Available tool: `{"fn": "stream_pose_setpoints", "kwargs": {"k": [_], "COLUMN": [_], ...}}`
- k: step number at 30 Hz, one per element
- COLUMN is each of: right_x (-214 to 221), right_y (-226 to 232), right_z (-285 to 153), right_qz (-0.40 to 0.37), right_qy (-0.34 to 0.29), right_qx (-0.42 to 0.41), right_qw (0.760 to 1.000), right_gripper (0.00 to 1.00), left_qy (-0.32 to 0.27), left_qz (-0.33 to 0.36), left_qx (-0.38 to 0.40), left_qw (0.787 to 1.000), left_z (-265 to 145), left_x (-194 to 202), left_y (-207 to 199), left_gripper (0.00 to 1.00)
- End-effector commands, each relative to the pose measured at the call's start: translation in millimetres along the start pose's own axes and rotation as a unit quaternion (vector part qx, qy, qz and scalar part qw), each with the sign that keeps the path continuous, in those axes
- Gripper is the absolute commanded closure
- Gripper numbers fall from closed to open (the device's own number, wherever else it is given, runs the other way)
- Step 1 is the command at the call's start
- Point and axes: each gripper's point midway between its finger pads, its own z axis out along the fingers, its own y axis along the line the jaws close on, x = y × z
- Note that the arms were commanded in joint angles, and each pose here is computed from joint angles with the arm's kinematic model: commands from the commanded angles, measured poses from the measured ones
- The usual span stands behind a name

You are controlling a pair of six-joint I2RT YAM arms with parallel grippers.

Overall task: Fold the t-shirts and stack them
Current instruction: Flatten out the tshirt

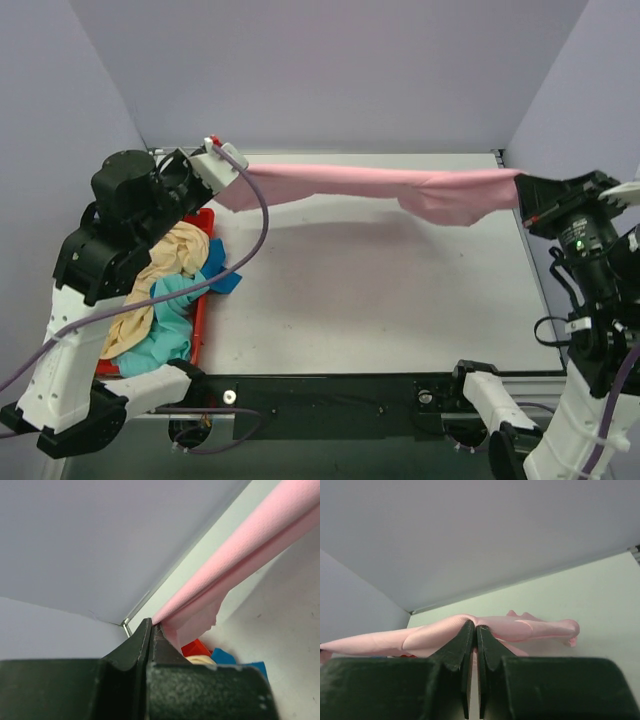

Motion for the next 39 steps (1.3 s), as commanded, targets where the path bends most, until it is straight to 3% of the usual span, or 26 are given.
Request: {"fn": "stream_pose_setpoints", "kwargs": {"k": [1,5,8,12,17,22,27,28,30,34,38,39], "right_x": [31,14,8,-1,13,7,-8,-21,-33,-53,-38,-12], "right_y": [-6,-1,-2,-1,-27,-34,-28,-22,-22,-24,-32,-44], "right_z": [-25,-37,-14,35,122,190,248,249,255,241,232,235], "right_qz": [0.006,-0.014,0.0,0.024,0.059,0.067,0.076,0.071,0.07,0.061,0.051,0.059], "right_qy": [0.024,0.006,0.015,0.025,0.051,0.057,0.042,0.024,0.004,-0.028,-0.005,0.03], "right_qx": [-0.002,0.005,0.01,-0.005,0.01,0.006,-0.025,-0.038,-0.044,-0.041,-0.034,-0.024], "right_qw": [1.0,1.0,1.0,0.999,0.997,0.996,0.996,0.996,0.997,0.997,0.998,0.998], "right_gripper": [1.0,1.0,1.0,1.0,1.0,1.0,1.0,1.0,1.0,1.0,1.0,1.0], "left_qy": [0.051,0.06,0.046,0.046,0.057,0.056,0.004,0.011,-0.027,-0.027,0.005,-0.004], "left_qz": [0.014,0.017,0.015,0.023,0.029,-0.007,-0.059,-0.064,-0.068,-0.036,0.002,0.006], "left_qx": [0.051,0.051,0.037,0.033,0.025,-0.047,-0.137,-0.144,-0.179,-0.175,-0.137,-0.133], "left_qw": [0.997,0.997,0.998,0.998,0.998,0.997,0.989,0.987,0.981,0.984,0.991,0.991], "left_z": [-23,-26,-21,4,66,138,170,183,176,181,191,182], "left_x": [38,44,34,29,30,25,-11,-6,-32,-36,-11,-16], "left_y": [-30,-31,-24,-21,-17,28,93,97,125,129,105,105], "left_gripper": [1.0,1.0,1.0,1.0,1.0,1.0,1.0,1.0,1.0,1.0,1.0,1.0]}}
